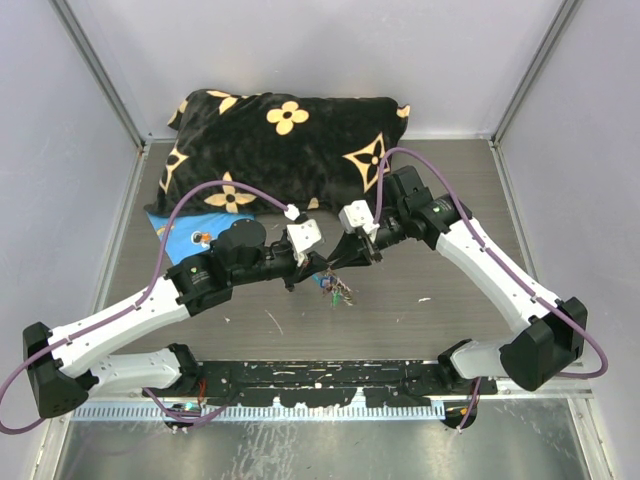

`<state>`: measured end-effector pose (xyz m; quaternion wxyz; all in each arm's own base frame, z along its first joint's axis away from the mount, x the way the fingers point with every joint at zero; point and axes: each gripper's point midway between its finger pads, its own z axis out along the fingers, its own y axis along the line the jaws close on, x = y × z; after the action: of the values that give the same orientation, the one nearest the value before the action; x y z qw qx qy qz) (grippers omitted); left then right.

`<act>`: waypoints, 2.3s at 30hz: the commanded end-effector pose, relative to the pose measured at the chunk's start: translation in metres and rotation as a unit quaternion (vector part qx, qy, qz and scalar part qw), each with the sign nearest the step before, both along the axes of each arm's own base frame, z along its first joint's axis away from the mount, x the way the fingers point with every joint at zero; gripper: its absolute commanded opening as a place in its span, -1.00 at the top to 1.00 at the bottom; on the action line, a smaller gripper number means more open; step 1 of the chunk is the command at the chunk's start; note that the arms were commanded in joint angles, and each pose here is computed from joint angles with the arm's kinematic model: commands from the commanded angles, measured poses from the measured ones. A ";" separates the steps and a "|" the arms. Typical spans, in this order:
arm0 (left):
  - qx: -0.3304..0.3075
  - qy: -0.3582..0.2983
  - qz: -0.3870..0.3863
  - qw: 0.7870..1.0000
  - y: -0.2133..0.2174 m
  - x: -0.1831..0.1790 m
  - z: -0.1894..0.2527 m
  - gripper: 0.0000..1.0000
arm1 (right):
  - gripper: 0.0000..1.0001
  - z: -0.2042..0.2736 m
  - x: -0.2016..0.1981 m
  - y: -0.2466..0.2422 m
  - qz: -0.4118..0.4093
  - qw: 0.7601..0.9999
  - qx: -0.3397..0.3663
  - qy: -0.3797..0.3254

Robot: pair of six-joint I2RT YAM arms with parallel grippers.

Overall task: Remove the keys from the keyring
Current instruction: Remove the key from the keyring.

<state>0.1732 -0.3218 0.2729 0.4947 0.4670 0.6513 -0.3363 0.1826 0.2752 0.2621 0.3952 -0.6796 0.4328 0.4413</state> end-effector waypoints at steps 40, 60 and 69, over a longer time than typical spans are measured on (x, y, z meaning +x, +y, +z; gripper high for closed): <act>-0.097 -0.124 0.069 0.985 0.024 0.007 0.012 0.53 | 0.98 0.020 -0.010 0.001 -0.003 0.997 0.041 0.059; -0.124 -0.214 0.059 0.967 0.021 0.009 0.018 0.50 | 0.98 0.022 -0.016 0.001 0.015 0.997 0.046 0.066; -0.124 -0.209 0.011 0.970 0.012 -0.007 0.009 0.49 | 0.98 0.023 -0.016 0.000 0.017 0.997 0.047 0.067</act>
<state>0.1750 -0.3040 0.2627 0.6588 0.4534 0.5297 -0.2826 0.1743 0.2755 0.2579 0.3644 -0.6296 0.4668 0.5029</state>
